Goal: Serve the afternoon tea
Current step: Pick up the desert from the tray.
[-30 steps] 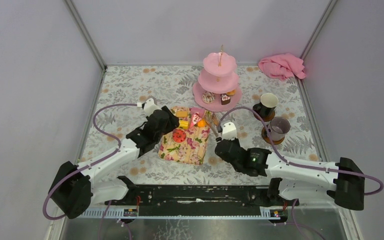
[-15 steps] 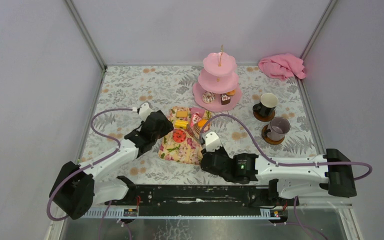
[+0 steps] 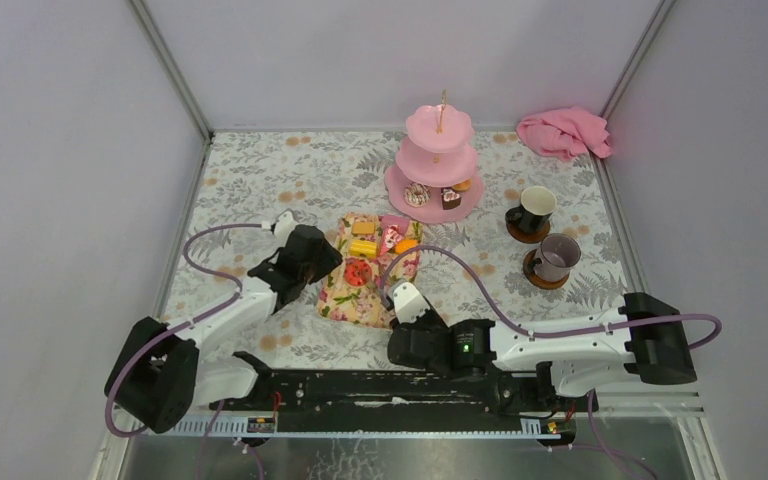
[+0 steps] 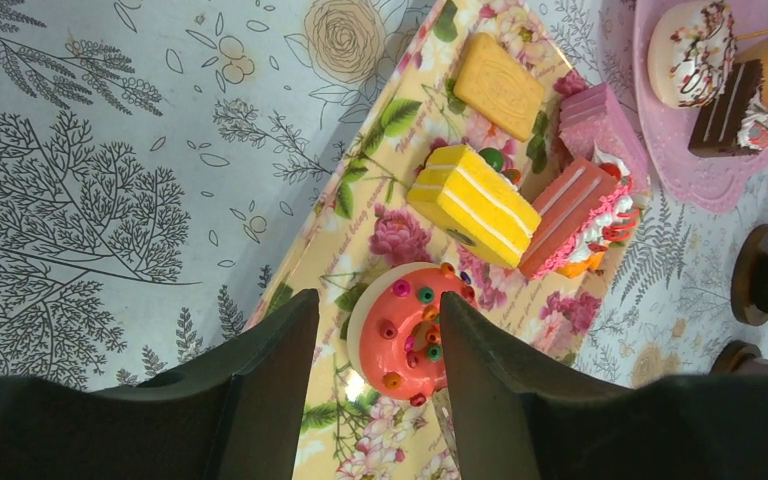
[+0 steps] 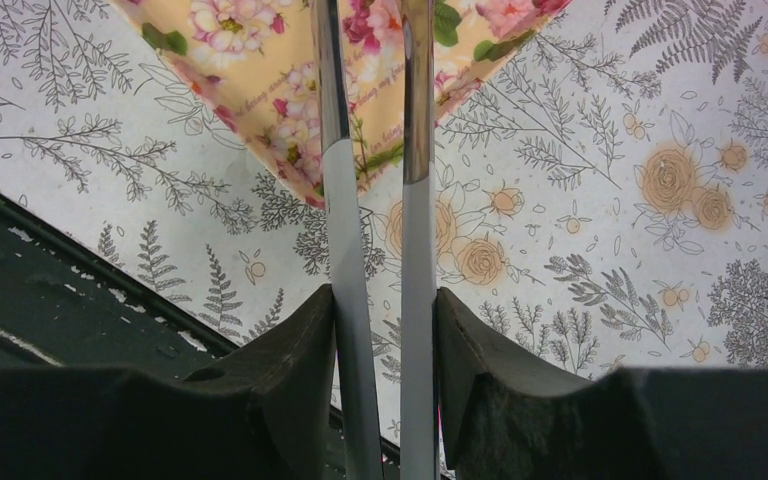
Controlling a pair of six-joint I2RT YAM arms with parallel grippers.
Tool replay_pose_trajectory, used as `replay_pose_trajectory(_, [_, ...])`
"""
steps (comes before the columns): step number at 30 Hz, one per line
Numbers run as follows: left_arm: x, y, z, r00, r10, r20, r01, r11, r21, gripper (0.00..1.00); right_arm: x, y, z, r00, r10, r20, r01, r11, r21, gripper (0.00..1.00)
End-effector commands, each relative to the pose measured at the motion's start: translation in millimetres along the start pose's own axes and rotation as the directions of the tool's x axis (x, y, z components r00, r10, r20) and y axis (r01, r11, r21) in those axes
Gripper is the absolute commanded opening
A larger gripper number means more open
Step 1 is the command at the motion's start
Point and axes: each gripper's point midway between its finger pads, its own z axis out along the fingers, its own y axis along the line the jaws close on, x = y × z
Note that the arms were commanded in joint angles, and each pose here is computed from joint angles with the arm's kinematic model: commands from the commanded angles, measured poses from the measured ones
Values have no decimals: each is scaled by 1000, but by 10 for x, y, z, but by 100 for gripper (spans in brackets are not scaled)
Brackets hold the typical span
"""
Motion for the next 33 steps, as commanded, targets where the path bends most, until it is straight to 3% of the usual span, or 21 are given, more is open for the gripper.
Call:
replay_pose_trajectory(1, [23, -25, 55, 1000, -17, -13, 17, 1000, 16, 54, -142, 69, -91, 998, 47, 47, -47, 999, -6, 43])
replay_pose_trajectory(33, [168, -14, 259, 996, 15, -86, -18, 999, -27, 50, -82, 240, 5, 996, -78, 33, 76, 994, 72, 53])
